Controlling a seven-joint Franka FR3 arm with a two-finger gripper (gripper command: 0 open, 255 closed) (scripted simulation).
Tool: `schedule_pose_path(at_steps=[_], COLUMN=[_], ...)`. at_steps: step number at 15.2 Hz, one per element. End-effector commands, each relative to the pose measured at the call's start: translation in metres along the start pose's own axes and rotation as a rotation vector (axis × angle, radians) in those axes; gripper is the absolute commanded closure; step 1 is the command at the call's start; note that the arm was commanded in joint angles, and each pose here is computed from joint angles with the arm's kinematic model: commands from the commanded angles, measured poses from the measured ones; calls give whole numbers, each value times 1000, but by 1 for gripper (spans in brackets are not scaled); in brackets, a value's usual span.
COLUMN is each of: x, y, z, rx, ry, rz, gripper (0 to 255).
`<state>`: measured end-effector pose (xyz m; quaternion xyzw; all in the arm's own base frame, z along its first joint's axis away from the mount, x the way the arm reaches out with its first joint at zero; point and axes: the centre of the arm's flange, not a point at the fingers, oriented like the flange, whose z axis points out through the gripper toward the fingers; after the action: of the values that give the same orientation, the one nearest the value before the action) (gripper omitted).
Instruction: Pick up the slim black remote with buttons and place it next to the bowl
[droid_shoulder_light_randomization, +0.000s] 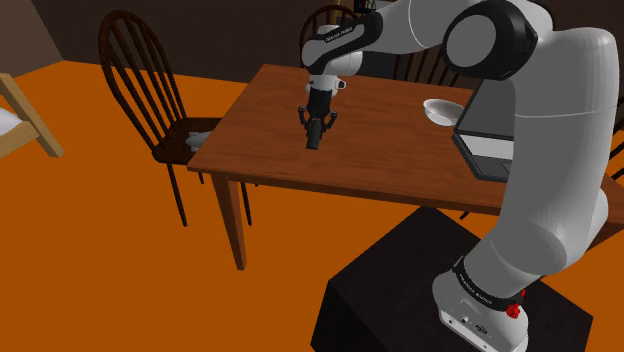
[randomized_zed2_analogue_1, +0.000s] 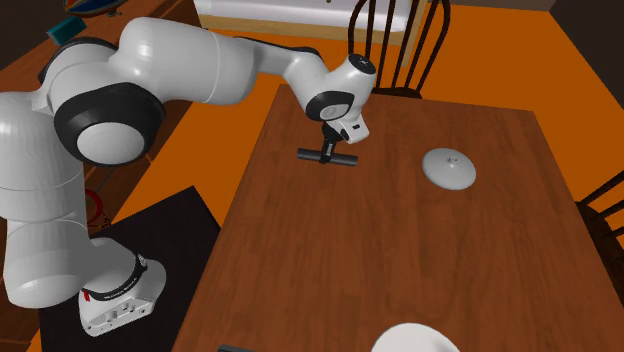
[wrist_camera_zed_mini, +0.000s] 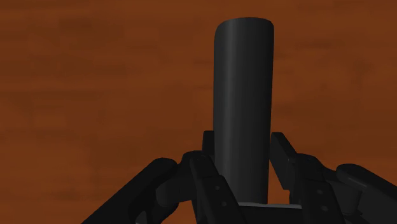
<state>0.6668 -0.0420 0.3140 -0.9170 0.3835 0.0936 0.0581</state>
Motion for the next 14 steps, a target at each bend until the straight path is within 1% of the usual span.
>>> schedule_pose_path(at_steps=[1, 4, 14], x=[-2, -1, -13], y=[-2, -2, -3], z=[5, 6, -45], rx=[-3, -3, -3], ry=[-7, -7, -7], rz=[-3, -3, -3], gripper=[255, 255, 255])
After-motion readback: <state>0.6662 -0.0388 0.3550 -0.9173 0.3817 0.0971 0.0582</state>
